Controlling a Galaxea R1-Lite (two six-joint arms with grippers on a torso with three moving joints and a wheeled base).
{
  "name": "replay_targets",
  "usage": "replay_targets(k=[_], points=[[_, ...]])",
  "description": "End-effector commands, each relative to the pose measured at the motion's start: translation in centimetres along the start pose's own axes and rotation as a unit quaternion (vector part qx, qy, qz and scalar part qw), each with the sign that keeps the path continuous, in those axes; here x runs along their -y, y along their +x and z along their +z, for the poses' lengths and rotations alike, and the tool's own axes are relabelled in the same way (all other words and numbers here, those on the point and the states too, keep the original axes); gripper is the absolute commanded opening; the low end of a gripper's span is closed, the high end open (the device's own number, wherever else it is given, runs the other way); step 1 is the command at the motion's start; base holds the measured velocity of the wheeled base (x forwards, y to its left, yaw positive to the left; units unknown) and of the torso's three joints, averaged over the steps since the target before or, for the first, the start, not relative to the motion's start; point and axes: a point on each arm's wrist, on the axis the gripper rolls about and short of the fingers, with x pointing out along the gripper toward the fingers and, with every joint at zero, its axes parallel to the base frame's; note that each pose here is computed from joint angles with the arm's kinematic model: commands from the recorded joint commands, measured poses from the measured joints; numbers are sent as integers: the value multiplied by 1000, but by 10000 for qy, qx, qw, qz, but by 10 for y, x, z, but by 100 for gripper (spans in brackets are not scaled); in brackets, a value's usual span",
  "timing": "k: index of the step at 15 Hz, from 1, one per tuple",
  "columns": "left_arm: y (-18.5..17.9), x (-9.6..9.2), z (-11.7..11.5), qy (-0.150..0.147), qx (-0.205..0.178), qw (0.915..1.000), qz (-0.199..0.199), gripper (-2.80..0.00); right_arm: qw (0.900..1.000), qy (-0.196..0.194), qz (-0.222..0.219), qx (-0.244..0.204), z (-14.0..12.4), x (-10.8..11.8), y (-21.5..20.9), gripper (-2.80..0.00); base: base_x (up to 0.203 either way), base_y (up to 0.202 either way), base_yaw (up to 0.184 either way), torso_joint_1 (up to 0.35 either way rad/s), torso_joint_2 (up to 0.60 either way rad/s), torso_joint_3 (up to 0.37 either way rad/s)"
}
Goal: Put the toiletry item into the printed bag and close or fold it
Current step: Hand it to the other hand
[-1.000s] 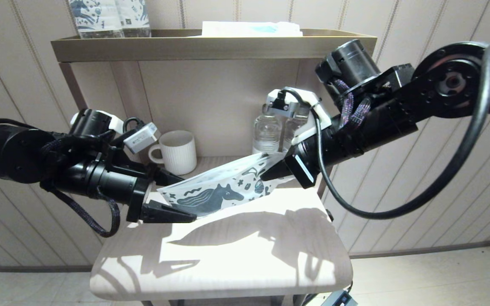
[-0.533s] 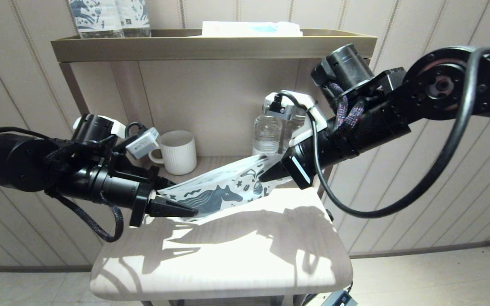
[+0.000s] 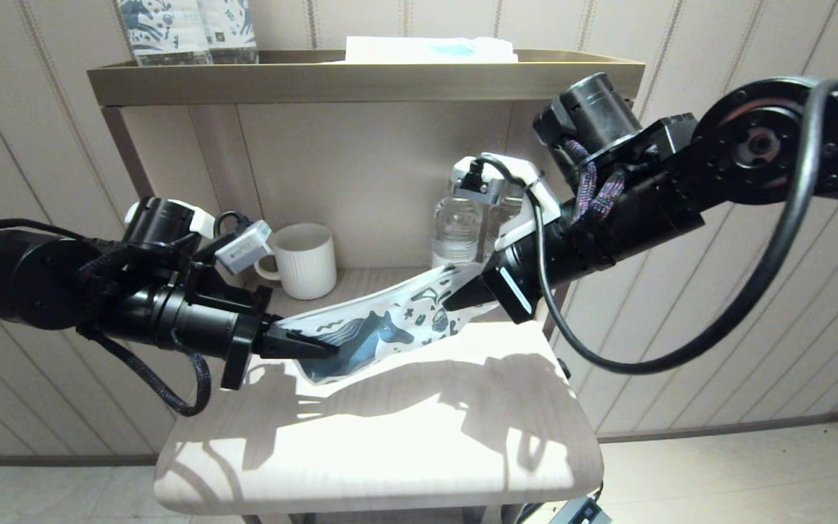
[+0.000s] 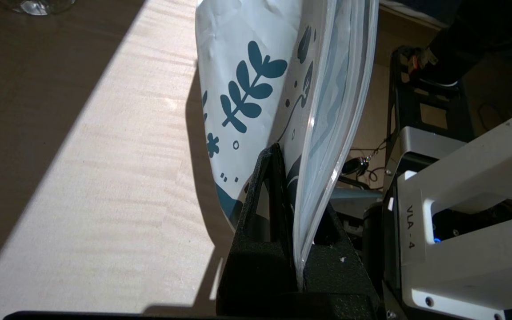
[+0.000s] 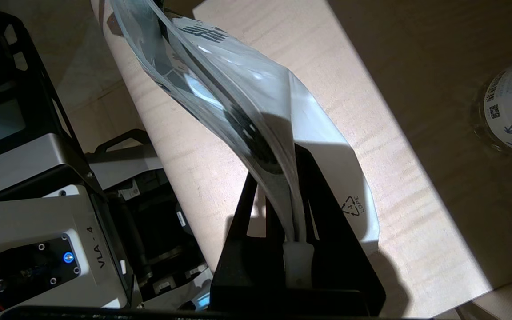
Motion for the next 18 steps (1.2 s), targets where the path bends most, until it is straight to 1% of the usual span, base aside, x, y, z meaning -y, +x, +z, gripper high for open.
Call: replay_targets(k=[1, 5, 7, 8, 13, 16, 18], points=[[0, 0, 0, 9, 14, 10000, -25, -280, 10000, -7, 13, 2, 0, -1, -2, -280, 0, 0, 0, 0, 0, 0], [0, 1, 0, 11, 13, 10000, -32, -280, 9999, 41, -11, -112, -4, 0, 3, -280, 0, 0, 0, 0, 0, 0], [1, 0, -1, -3, 7, 10000, -35, -280, 10000, 7, -22, -74, -2, 0, 2, -280, 0, 0, 0, 0, 0, 0], [1, 0, -1, -3, 10, 10000, -39, -280, 9999, 3, -32, -118, -5, -1, 2, 0, 0, 0, 0, 0, 0, 0], [0, 0, 0, -6, 26, 10000, -43, -280, 9998, 83, 10, -157, -7, 0, 3, 0, 0, 0, 0, 0, 0, 0], [0, 1, 1, 7, 37, 10000, -46, -280, 9994, 177, 194, -205, -16, -3, 0, 0, 0, 0, 0, 0, 0, 0], [-1, 1, 1, 6, 44, 10000, -50, -280, 9993, 188, 315, -88, -22, -1, 2, 0, 0, 0, 0, 0, 0, 0]])
